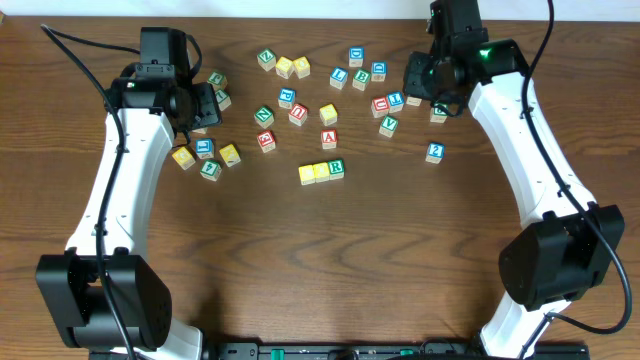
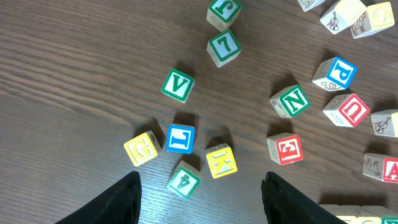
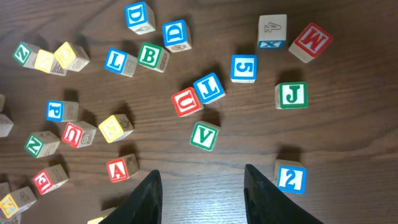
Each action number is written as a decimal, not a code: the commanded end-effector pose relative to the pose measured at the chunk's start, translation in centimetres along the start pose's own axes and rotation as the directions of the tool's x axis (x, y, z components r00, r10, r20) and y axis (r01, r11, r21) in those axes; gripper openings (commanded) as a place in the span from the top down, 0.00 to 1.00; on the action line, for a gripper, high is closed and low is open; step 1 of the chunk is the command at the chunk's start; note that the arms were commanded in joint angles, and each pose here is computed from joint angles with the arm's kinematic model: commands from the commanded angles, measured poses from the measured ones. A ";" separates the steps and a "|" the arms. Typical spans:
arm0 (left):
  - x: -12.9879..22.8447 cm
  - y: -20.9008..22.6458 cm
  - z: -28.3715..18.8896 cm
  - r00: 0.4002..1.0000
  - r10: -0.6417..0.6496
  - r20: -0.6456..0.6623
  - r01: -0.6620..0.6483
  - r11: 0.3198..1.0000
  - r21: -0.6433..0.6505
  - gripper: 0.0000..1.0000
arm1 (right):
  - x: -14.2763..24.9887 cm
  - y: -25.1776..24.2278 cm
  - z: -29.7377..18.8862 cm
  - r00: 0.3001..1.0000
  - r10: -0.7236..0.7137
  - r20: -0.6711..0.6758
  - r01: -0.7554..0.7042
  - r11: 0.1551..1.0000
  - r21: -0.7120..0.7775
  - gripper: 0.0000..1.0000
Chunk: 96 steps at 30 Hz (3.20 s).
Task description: Spell out CORL
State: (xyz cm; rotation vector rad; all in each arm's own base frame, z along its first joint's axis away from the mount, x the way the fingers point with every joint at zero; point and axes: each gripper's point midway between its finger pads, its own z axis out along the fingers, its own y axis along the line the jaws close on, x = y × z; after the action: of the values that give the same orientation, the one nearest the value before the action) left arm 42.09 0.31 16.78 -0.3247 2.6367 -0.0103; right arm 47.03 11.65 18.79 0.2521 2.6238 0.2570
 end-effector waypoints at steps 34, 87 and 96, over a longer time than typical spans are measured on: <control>-0.1 -0.3 0.6 0.997 -0.078 0.002 0.078 0.997 0.021 0.39 | -0.2 3.3 -0.5 0.993 -0.114 0.028 0.116 0.988 -0.097 0.57; 5.5 2.9 10.8 0.665 -0.746 -0.036 0.700 0.640 -0.318 0.41 | 1.3 2.5 -0.4 0.992 -0.123 -0.036 0.120 0.990 -0.070 0.53; 6.5 2.8 12.5 0.655 -0.753 -0.068 0.695 0.635 -0.339 0.42 | 1.6 2.5 -0.4 0.990 -0.132 -0.046 0.129 0.989 -0.067 0.52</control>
State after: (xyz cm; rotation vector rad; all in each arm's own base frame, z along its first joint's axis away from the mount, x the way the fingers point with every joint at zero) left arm 41.67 1.79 2.79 -1.5296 2.5192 0.0705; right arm 45.64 14.08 18.45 0.0841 2.6739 0.3087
